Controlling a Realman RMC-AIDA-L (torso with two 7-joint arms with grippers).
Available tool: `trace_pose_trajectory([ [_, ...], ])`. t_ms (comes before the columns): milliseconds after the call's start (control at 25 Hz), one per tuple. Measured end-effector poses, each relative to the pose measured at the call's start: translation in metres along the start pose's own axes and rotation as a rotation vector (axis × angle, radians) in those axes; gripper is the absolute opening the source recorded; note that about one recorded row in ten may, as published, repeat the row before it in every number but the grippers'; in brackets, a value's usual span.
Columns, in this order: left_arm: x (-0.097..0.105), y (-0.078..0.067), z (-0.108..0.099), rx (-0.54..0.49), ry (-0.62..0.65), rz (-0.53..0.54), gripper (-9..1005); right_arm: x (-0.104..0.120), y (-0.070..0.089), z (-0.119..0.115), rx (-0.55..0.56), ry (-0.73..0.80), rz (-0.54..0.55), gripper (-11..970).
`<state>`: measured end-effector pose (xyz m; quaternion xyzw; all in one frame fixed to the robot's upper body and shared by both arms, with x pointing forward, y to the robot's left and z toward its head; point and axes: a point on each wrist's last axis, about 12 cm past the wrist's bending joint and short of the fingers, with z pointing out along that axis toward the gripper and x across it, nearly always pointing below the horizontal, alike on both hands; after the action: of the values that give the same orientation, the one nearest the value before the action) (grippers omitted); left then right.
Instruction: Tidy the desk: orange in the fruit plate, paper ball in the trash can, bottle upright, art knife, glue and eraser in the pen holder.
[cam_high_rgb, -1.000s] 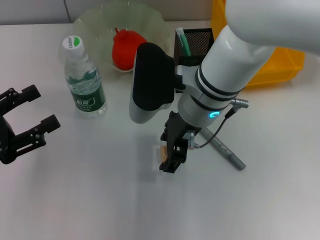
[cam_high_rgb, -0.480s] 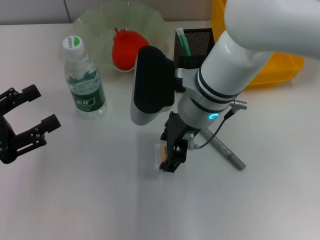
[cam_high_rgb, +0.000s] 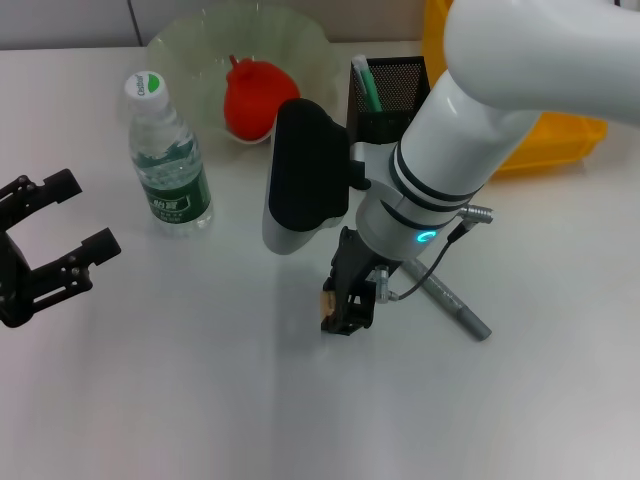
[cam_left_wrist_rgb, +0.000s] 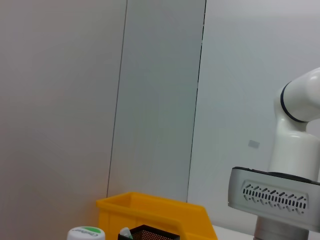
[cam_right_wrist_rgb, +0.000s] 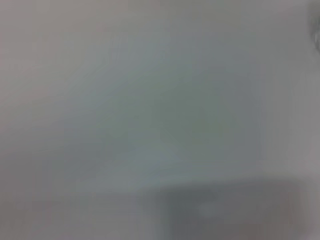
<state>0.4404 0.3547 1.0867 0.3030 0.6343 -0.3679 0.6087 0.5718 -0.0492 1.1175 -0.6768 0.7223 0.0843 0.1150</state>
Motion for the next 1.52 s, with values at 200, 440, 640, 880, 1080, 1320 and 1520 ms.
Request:
trace_pose_trajectory([
  [200,0.0,-0.001,-0.002,-0.002,-0.002,-0.001,802,-0.002,0.001,-0.002,-0.002,-0.016,0.01,427],
  [440,0.0,-0.001,-0.003,-0.003,0.0,-0.001,802,0.003,-0.009,-0.037,0.069,-0.067,0.094,417],
  [640,-0.001,0.0,-0.002,0.0,-0.001,0.002,802,0.023,-0.025,-0.088,0.227,-0.188,0.192,431],
  [880,-0.002,0.001,0.001,0.007,-0.003,0.006,802,0.053,-0.044,-0.127,0.405,-0.333,0.321,447],
  [1080,-0.002,0.001,0.002,0.01,-0.005,0.006,803,0.072,-0.057,-0.118,0.453,-0.36,0.395,460],
  [1320,-0.002,0.001,0.003,0.012,-0.006,0.006,803,0.08,-0.067,-0.101,0.477,-0.374,0.441,476],
  [1520,-0.002,0.001,0.003,0.012,-0.005,0.005,803,0.08,-0.074,-0.09,0.475,-0.384,0.455,490],
])
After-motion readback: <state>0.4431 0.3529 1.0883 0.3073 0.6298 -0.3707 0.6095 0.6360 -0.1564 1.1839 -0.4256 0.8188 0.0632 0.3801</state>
